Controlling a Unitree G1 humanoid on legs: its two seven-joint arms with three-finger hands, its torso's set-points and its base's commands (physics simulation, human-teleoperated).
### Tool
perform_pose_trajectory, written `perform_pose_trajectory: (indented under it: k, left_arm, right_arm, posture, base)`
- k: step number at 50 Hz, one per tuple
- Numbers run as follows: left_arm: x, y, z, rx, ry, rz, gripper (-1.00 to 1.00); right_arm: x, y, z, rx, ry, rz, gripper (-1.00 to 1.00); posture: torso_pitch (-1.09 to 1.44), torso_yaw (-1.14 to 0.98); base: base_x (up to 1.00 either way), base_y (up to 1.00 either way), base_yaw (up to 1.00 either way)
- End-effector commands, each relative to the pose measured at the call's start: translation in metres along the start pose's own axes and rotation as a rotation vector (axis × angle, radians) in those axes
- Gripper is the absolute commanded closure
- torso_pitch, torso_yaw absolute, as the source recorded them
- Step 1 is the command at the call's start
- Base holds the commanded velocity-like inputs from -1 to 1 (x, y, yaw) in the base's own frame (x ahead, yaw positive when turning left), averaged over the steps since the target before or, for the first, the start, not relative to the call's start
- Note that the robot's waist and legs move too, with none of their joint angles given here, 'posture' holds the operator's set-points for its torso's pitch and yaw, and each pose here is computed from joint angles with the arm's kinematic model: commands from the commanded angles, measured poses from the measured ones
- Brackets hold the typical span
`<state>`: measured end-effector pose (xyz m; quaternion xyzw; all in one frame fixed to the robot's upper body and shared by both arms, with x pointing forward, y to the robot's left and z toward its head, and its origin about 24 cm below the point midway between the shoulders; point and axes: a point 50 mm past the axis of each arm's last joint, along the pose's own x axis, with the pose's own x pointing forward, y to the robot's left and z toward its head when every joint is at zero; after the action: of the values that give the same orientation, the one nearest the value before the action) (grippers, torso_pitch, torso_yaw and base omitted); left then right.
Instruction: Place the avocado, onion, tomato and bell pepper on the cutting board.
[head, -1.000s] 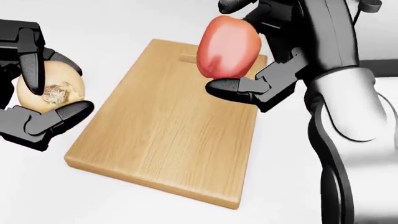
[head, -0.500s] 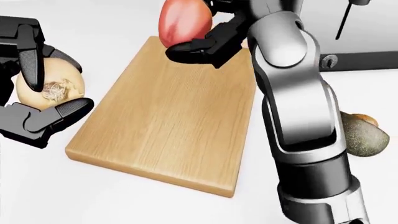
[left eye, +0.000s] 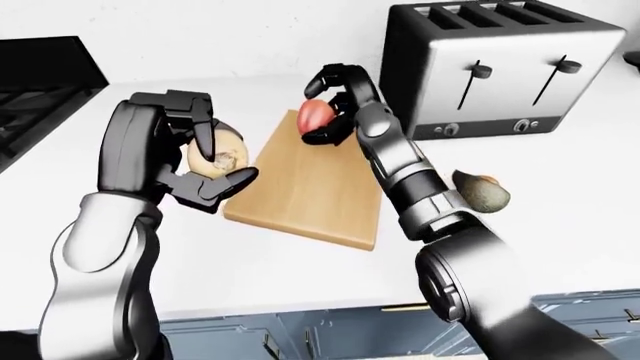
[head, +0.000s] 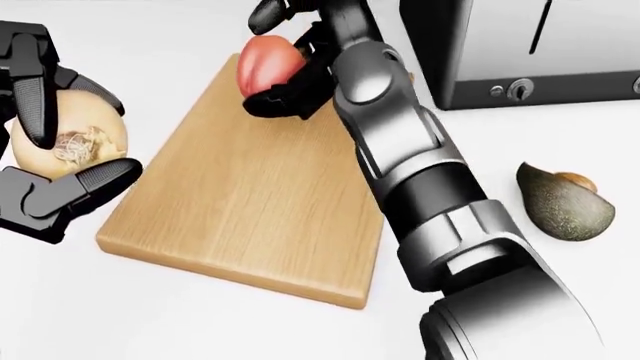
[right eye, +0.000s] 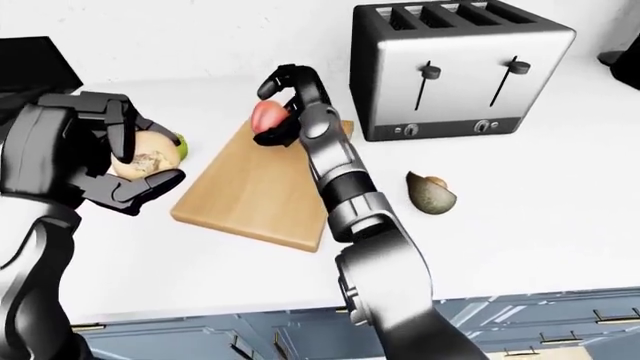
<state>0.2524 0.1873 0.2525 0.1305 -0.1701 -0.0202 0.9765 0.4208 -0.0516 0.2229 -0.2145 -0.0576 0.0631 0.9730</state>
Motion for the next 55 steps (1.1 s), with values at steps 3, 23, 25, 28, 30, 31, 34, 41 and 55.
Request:
perform_pose_trajectory:
  k: [3,23,25,28,30,31,34,41,55]
  left_arm:
    - [0.0,0.003,0.012,0.021,-0.072,0.027,1.0]
    - [-0.003,0.005,0.012,0.021,-0.073,0.031,1.0]
    - [-0.003,0.004,0.011,0.019,-0.073,0.032,1.0]
    - [-0.003,0.004,0.01,0.019,-0.071,0.031,1.0]
    - [-0.003,0.004,0.01,0.019,-0.072,0.034,1.0]
    - [-0.003,0.004,0.01,0.019,-0.07,0.033,1.0]
    - [-0.003,0.003,0.009,0.017,-0.07,0.032,1.0]
    - [-0.003,0.004,0.009,0.019,-0.072,0.034,1.0]
    - [-0.003,0.003,0.008,0.013,-0.074,0.033,1.0]
  right_arm:
    - [0.002,-0.016,0.032,-0.035,-0.128,-0.084,1.0]
    - [0.003,-0.03,0.016,-0.136,-0.061,-0.195,0.94]
    - [0.003,-0.032,0.017,-0.139,-0.058,-0.203,0.83]
    - [0.003,-0.032,0.016,-0.144,-0.054,-0.203,0.62]
    - [0.002,-0.034,0.015,-0.144,-0.048,-0.204,0.57]
    - [0.002,-0.034,0.013,-0.147,-0.045,-0.204,0.57]
    - [0.002,-0.033,0.011,-0.149,-0.038,-0.198,0.57]
    - [0.002,-0.034,0.011,-0.151,-0.035,-0.196,0.52]
    - [0.001,-0.032,0.009,-0.159,-0.025,-0.174,0.28]
  posture:
    - [0.0,0.0]
    - [0.0,0.0]
    - [0.0,0.0]
    - [0.0,0.0]
    - [0.0,0.0]
    - [0.0,0.0]
    - [0.0,0.0]
    - [0.0,0.0]
    - [0.0,0.0]
  base:
    - [0.0,0.0,0.0]
    - [0.0,0.0,0.0]
    - [0.0,0.0,0.0]
    - [0.0,0.0,0.0]
    - [0.0,0.0,0.0]
    - [0.0,0.0,0.0]
    - [0.0,0.0,0.0]
    - [0.0,0.0,0.0]
    - [0.0,0.0,0.0]
